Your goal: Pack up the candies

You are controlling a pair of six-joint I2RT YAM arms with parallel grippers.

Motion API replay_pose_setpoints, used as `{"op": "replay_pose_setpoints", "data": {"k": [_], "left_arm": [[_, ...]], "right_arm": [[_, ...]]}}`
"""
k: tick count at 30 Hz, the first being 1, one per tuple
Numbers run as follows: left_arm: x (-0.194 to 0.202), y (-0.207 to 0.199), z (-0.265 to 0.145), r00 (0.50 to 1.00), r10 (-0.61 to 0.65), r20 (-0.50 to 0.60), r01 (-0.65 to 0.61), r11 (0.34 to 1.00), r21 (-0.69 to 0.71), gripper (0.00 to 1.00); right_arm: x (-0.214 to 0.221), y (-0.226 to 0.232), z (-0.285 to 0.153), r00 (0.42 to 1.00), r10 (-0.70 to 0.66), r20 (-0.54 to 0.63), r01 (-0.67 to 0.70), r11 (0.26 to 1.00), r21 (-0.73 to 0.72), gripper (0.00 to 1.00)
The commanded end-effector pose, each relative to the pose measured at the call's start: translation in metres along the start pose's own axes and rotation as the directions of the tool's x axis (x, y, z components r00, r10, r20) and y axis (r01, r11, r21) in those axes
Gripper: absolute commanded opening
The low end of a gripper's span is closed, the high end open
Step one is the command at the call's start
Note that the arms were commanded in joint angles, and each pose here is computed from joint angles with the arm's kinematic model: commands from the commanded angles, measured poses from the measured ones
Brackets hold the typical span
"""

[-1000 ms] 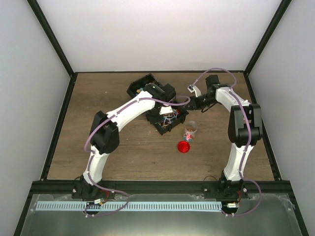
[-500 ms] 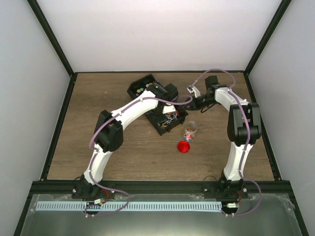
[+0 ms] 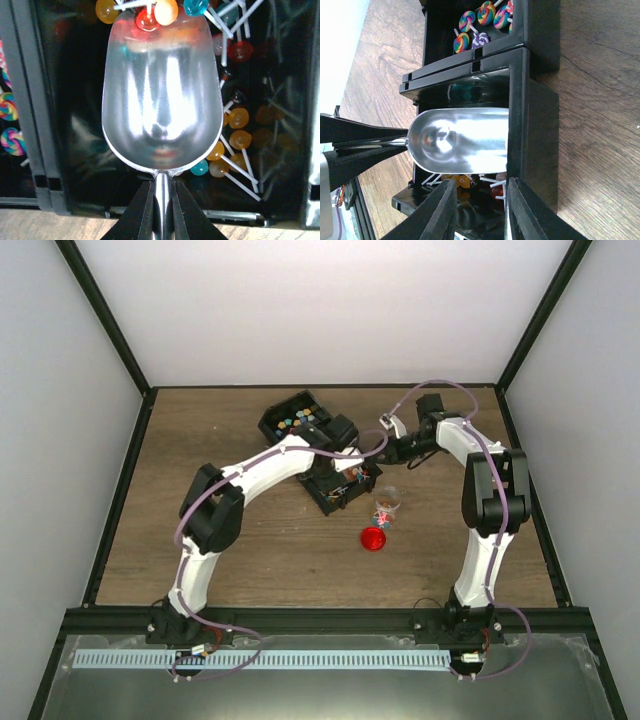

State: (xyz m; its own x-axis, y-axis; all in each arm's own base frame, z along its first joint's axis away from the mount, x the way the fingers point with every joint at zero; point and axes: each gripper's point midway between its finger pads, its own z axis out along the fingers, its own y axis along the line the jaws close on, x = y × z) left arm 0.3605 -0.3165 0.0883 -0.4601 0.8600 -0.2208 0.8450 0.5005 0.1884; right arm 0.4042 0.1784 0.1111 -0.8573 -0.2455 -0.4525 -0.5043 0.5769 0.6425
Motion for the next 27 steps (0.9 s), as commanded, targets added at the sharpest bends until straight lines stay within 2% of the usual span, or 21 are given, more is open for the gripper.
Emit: {"op": "replay_pose_setpoints", "data": {"k": [1,8,16,22,27], "left_arm": [[-0.022,0.0,-0.019,0.981,-0.071,0.181,0.069,0.997,0.021,0.04],[-0.01,0.004,-0.036,0.946,-0.097,0.311,0.106,0.994,-0.013,0.04],[0.003,0.006,-0.036,0.901,-0.131,0.414,0.132,0.991,0.026,0.04],[0.016,0.015,-0.039,0.912,-0.102,0.398,0.111,0.994,0.0,0.04],[0.033,0.01,-0.031,0.968,-0.027,0.25,0.026,1.0,0.008,0.04]], "right_arm": [[-0.006,0.006,0.001,1.0,-0.029,0.001,0.029,1.0,-0.009,0.3],[-0.007,0.002,0.0,0.999,-0.041,0.0,0.041,0.999,0.017,0.3],[-0.007,-0.001,-0.004,0.999,-0.041,-0.003,0.041,0.999,0.026,0.3],[-0.01,-0.002,-0.01,0.999,-0.049,0.006,0.049,0.998,0.034,0.3],[-0.013,0.001,-0.012,0.998,-0.055,0.008,0.055,0.998,0.024,0.31]]}}
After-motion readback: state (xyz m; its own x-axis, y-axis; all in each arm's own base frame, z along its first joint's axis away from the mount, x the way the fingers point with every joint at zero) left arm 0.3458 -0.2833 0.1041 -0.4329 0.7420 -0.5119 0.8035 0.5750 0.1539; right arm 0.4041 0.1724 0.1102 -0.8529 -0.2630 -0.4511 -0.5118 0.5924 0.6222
